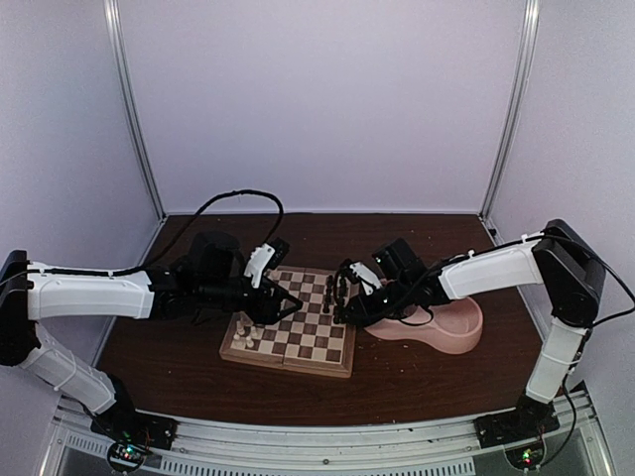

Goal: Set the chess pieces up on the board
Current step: Pick up the bishop from the chessboard.

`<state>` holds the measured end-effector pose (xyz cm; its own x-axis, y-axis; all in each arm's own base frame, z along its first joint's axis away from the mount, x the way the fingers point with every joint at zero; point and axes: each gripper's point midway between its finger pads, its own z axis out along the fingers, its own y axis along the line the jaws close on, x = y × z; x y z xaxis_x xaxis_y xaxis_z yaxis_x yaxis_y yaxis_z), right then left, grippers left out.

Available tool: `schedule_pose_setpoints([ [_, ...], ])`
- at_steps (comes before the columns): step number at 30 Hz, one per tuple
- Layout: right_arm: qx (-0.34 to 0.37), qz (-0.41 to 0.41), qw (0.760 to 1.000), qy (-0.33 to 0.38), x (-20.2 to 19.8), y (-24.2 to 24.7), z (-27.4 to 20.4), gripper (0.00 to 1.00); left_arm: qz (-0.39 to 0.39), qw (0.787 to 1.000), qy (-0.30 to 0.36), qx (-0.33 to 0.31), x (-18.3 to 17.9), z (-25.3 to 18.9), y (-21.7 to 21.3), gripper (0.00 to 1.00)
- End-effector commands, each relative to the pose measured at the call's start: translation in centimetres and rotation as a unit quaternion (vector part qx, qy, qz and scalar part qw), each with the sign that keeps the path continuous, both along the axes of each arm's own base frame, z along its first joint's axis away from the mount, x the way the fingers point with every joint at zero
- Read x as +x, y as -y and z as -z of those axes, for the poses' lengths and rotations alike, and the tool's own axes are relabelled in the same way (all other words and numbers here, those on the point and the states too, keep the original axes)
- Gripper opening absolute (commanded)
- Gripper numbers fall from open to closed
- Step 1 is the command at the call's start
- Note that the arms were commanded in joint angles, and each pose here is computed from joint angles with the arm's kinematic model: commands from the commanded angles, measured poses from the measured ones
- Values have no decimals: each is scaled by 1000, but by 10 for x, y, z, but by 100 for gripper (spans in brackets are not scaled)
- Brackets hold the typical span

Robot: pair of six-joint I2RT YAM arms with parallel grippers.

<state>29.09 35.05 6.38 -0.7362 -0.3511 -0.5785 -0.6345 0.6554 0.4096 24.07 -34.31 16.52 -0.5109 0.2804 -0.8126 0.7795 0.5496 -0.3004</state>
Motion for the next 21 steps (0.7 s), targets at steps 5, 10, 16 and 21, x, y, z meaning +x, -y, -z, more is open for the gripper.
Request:
schedule_pose_setpoints([
  [5,1,-11,1000,-2,-8,6,-2,30,5,1000,24,-15,3,-19,6,55],
  [10,-12,-6,1000,4,-9,13,0,31,3,1000,25,-15,3,-19,6,55],
  [16,-25,-3,1000,-2,-9,16,6,29,5,1000,22,-14,3,-18,7,55],
  [21,-31,-4,999,-9,-11,17,9,23,5,1000,21,-13,3,-18,7,55],
])
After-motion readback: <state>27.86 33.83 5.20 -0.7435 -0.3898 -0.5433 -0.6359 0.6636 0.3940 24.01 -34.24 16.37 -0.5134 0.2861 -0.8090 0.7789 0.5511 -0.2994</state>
